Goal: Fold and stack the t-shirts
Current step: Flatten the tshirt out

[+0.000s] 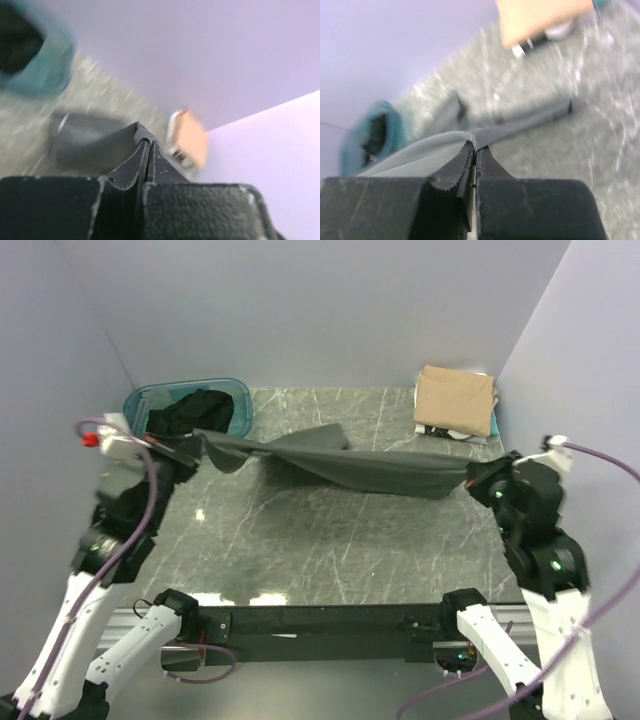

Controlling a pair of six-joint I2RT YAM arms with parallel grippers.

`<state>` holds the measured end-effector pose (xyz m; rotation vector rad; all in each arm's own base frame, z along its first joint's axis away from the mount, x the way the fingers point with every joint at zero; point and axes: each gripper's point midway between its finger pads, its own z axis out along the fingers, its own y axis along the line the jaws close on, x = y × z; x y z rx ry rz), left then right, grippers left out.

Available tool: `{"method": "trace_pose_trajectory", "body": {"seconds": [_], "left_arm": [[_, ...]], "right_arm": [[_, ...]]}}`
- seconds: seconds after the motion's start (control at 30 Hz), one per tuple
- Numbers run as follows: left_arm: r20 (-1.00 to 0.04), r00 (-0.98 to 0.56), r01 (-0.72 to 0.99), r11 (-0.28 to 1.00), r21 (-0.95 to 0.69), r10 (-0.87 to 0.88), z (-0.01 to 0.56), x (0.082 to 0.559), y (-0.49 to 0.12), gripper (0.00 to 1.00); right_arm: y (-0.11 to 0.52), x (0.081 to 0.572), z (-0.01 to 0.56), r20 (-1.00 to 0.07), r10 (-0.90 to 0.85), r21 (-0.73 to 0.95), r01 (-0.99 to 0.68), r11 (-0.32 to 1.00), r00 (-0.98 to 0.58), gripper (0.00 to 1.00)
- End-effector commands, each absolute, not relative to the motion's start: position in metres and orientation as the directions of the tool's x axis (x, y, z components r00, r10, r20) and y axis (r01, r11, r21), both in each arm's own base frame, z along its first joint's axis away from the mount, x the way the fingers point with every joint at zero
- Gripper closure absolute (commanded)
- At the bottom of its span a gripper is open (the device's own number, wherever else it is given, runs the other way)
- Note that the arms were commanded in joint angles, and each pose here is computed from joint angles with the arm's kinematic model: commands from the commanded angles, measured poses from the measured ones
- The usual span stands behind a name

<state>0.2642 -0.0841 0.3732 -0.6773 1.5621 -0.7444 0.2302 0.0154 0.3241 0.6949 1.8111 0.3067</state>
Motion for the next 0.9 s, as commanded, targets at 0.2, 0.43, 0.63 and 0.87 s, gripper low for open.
{"method": "trace_pose_trajectory", "body": {"seconds": [0.2,0.43,0.63,0.87], "left_arm": [[-0.574,0.209,0.361,0.608,-0.707,-0.792,0.562,0.169,-0.044,0.99],[-0.570,0.276,0.565,0.610,-0.555,-0.774,0.631,0.095,-0.042,0.99],[-0.571,0.299,0.562,0.625,-0.542,-0.764,0.633,0.089,-0.039,0.99],[-0.626,0.246,0.427,0.662,-0.616,-0.740,0.587,0.164,-0.052,0.99]], "right_arm": [[0.000,0.156,0.449,-0.832,0.555,0.551,0.131,0.824,0.011,1.00],[0.008,0.096,0.492,-0.829,0.554,0.553,-0.038,0.832,0.070,1.00],[0.011,0.084,0.489,-0.828,0.557,0.553,-0.069,0.830,0.065,1.00],[0.016,0.132,0.456,-0.831,0.557,0.557,0.002,0.831,-0.003,1.00]]}}
